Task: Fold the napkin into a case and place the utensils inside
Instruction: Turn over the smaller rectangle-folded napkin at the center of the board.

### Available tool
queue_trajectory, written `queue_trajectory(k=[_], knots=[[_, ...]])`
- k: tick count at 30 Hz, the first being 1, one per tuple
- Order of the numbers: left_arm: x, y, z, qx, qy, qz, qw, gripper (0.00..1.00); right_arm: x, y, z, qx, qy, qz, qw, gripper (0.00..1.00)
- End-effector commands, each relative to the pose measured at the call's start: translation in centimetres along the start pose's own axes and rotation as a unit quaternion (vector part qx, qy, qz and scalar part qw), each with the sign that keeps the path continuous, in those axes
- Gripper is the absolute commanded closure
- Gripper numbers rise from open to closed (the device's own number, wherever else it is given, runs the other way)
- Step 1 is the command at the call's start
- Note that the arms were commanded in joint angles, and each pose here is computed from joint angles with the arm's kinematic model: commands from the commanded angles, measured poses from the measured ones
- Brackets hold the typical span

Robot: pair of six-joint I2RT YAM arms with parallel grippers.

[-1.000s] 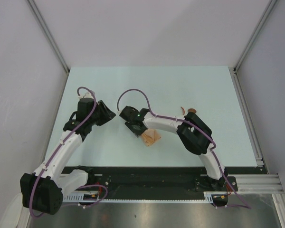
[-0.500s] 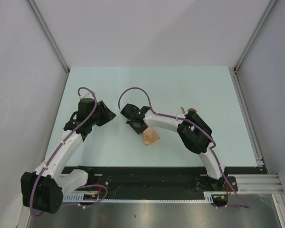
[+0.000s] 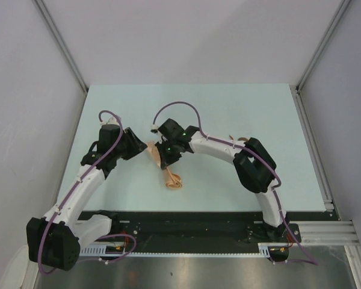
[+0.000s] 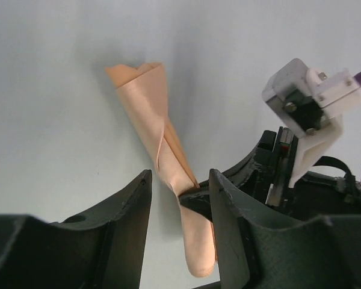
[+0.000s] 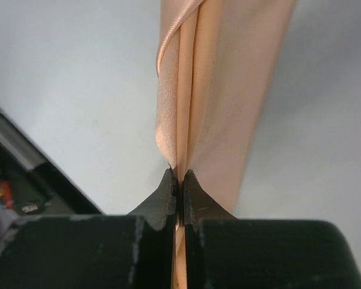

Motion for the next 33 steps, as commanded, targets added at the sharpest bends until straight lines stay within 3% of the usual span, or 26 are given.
queue_trajectory(k=[1, 4, 5, 6, 14, 26, 31, 33], knots=[[0.0, -0.3, -0.4, -0.014, 0.002, 0.009, 1.000, 0.52, 2.9, -3.9, -2.2, -0.037, 0.061, -0.165, 0.984, 1.00], [0.0, -0.3, -0.4, -0.013, 0.003, 0.008, 1.000, 0.52, 1.8, -3.8, -2.1, -0.028, 0.117, -0.234, 0.965, 1.00], [0.0, -0.4, -0.4, -0.014, 0.003, 0.010, 1.000, 0.52, 0.9, -3.1, -1.0, -0.003, 0.166, -0.244, 0.955, 1.00], [0.0, -0.4, -0.4, -0.014, 0.003, 0.010, 1.000, 0.52, 1.0, -3.4, -1.8, -0.018, 0.159, -0.294, 0.942, 1.00], [0.0, -0.1, -0.3, -0.009, 0.003, 0.013, 1.000, 0.52, -4.0, -1.9, -0.8, -0.028, 0.254, -0.405, 0.878, 1.00], [-0.2, 1.3, 0.0, -0.001, 0.006, 0.040, 0.999, 0.51, -9.0, -0.7, 1.2, -0.038, 0.283, -0.379, 0.880, 1.00], [-0.5, 2.8, 0.6, 0.025, 0.009, 0.054, 0.998, 0.50, -10.9, -0.1, 1.5, -0.033, 0.295, -0.366, 0.882, 0.92], [-0.8, 3.2, 0.5, 0.028, 0.007, 0.064, 0.998, 0.50, -11.8, 0.2, 1.7, -0.029, 0.300, -0.361, 0.883, 0.80]])
Point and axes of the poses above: each gripper's point midway between its finger pads, its own y axis out along the fingers, its own x axis along the line the jaws close on, z = x × y, the point moved 8 cm from there along -y, back along the fingers, and after that the axes turned 13 degrees about y, right-handed, at the moved point
